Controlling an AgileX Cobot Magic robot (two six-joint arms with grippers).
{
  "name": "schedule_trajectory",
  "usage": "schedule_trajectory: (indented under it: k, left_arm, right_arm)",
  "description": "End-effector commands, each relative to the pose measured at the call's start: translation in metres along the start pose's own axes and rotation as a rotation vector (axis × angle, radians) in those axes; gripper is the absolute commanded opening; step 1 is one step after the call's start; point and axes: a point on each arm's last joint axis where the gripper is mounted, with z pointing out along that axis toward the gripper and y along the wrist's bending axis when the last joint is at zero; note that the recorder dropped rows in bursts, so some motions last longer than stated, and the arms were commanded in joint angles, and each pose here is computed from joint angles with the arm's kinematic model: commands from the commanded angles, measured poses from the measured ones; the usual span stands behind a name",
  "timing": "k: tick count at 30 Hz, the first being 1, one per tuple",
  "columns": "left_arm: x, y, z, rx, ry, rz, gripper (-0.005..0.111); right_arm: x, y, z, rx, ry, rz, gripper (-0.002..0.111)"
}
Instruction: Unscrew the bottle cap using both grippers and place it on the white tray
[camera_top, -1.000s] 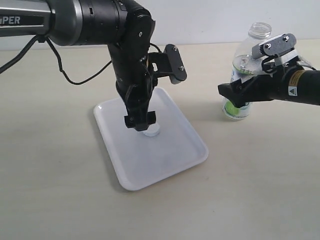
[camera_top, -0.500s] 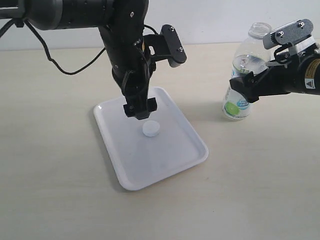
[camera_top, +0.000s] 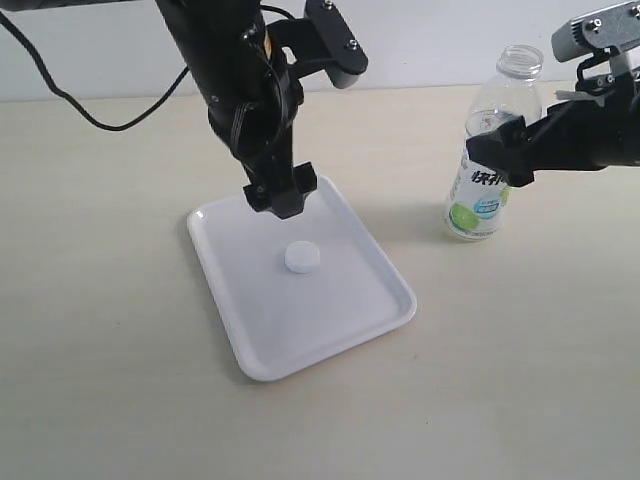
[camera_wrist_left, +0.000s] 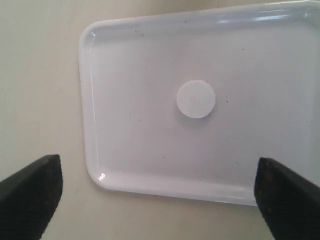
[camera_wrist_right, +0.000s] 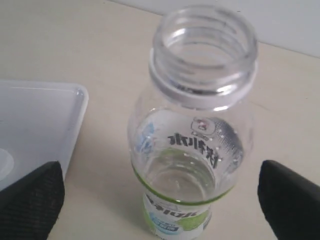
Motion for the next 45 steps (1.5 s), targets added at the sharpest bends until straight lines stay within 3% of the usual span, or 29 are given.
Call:
schedule_trajectory:
  k: [1,3,7,10,13,18,26,33,39,42,44,45]
  left_arm:
    - [0.010,0.000,-0.016,0.025,-0.010,-0.047,0.105]
    - [0.016,-0.002,-0.028,0.037,-0.039,-0.071,0.105]
    - [0.033,-0.008,-0.061,0.087,-0.162,-0.136,0.105]
    - [0.047,-0.028,-0.097,0.211,-0.329,-0.164,0.105]
    - [0.069,-0.066,-0.139,0.402,-0.597,-0.116,0.105]
    - [0.106,-0.104,-0.159,0.495,-0.748,-0.130,0.105]
    - [0.137,-0.129,-0.176,0.531,-0.844,-0.161,0.105]
    - [0.138,-0.130,-0.174,0.538,-0.855,-0.192,0.105]
    - [0.140,-0.130,-0.173,0.524,-0.833,-0.176,0.104]
    - [0.140,-0.130,-0.171,0.523,-0.827,-0.175,0.089]
    - [0.140,-0.130,-0.171,0.519,-0.829,-0.175,0.067]
    - [0.140,-0.130,-0.171,0.517,-0.830,-0.170,0.050]
  right_arm:
    - [-0.009,0.008,-0.019,-0.026,-0.006,0.024,0.105]
    - [-0.014,0.013,-0.033,-0.040,0.001,0.026,0.105]
    - [-0.028,0.025,-0.060,-0.064,-0.077,0.167,0.105]
    - [-0.041,0.048,-0.089,-0.206,-0.158,0.142,0.105]
    - [-0.048,0.079,-0.123,-0.452,-0.203,0.106,0.105]
    - [-0.044,0.104,-0.144,-0.718,-0.153,0.124,0.105]
    - [-0.044,0.106,-0.147,-0.752,-0.128,0.165,0.105]
    - [-0.045,0.101,-0.143,-0.686,-0.144,0.184,0.105]
    - [-0.045,0.102,-0.144,-0.707,-0.119,0.240,0.105]
    - [-0.045,0.102,-0.144,-0.704,-0.120,0.240,0.105]
    - [-0.045,0.102,-0.144,-0.705,-0.116,0.250,0.104]
    - [-0.045,0.102,-0.144,-0.705,-0.116,0.250,0.103]
